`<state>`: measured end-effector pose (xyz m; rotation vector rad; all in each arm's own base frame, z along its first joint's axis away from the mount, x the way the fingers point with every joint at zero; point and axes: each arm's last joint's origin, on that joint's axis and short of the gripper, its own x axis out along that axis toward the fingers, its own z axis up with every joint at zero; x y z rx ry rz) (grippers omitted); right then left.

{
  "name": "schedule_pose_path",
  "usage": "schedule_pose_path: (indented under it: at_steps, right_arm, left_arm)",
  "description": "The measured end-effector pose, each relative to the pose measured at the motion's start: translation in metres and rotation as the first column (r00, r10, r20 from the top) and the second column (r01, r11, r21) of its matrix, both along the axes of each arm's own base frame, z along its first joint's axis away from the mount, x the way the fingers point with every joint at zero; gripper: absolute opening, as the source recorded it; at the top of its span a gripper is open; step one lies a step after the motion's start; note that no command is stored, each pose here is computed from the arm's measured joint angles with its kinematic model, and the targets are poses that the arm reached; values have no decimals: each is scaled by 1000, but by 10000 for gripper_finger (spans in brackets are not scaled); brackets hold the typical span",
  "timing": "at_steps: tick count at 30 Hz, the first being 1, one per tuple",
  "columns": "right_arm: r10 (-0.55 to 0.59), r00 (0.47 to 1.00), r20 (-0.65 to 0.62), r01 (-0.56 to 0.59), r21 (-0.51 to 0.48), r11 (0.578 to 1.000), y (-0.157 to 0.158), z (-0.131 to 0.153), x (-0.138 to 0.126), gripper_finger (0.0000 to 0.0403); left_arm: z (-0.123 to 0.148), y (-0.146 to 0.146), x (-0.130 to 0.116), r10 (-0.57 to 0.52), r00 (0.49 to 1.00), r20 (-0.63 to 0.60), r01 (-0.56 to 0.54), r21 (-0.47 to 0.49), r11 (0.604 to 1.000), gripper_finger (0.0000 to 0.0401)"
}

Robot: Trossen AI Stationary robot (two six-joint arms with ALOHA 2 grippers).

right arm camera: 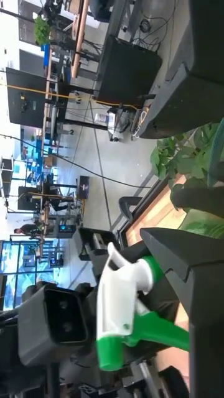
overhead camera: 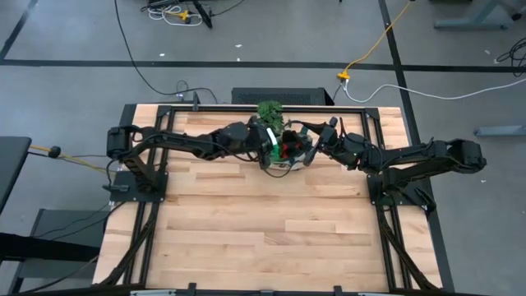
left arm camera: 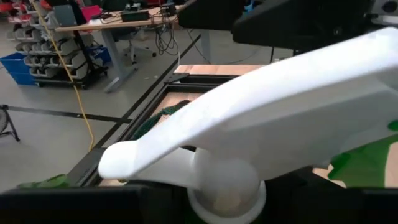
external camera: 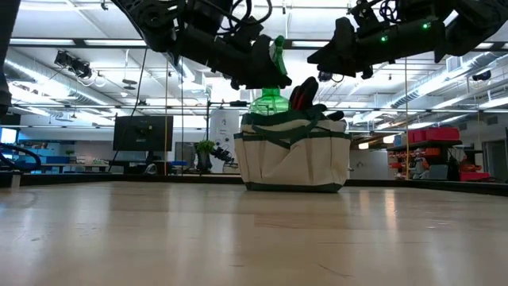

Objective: Pick & Place Garden tools in Gardening bag
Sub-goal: Put the green spray bottle into the green gardening bag

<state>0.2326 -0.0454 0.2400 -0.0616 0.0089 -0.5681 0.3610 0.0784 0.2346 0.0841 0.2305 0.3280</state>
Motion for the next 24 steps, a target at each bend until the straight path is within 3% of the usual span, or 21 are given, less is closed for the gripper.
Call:
schedule_pose_path:
  at_steps: [14, 24]
  right_arm:
    - [0, 1000, -1, 0, 0, 1000, 0, 0, 0, 247]
    - [9, 1000, 3, -9, 1, 1000, 0, 0, 0, 247]
  left_arm:
    - [-9, 14, 0, 17, 1000, -19, -17, -11, 1000, 133]
    - [-33, 16, 8, -3, 997, -74, -1, -55, 998, 133]
